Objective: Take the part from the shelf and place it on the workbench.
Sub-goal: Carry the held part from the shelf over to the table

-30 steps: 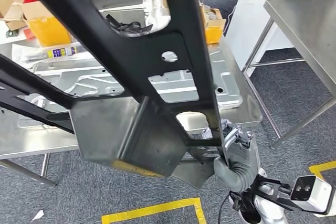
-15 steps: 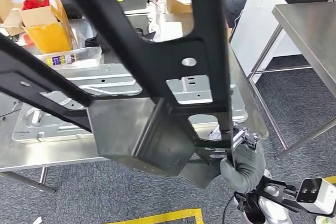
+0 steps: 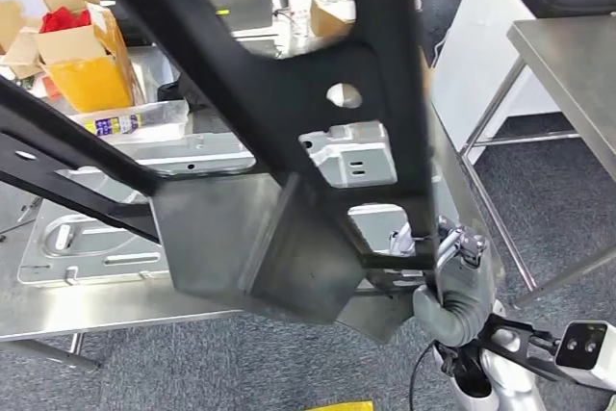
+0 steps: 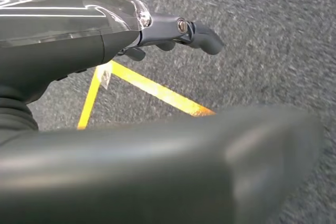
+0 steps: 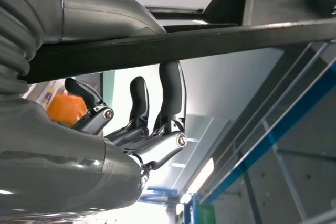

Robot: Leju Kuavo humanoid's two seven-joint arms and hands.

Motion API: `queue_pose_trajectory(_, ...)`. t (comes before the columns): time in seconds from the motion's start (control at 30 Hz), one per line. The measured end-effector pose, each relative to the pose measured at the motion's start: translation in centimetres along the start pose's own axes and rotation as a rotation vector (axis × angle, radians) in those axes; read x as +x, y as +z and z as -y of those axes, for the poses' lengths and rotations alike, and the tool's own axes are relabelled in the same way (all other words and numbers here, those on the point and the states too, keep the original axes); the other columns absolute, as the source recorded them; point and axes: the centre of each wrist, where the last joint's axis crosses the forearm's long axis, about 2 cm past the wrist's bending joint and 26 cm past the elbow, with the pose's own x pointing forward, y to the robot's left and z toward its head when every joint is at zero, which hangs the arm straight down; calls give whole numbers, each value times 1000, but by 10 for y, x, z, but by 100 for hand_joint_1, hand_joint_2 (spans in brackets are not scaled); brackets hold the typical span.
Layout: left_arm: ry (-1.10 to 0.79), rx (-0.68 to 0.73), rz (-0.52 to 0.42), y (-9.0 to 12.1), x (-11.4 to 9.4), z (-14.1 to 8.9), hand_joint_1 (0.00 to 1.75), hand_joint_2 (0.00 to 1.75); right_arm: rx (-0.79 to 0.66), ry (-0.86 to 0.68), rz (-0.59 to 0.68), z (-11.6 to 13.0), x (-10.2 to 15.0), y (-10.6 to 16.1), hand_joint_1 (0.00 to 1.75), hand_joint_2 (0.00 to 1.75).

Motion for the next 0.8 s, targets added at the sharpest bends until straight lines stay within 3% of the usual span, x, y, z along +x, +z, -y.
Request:
queue_pose_trajectory(0.5,-36,-9,-88,-2,5,11,0,0,90,49,-6,30,-7,-49,175,175)
queue_pose_trajectory(0.8,-78,-45,-81,-3,8,19,0,0,56,187,-199,23,-62,-87,175,175)
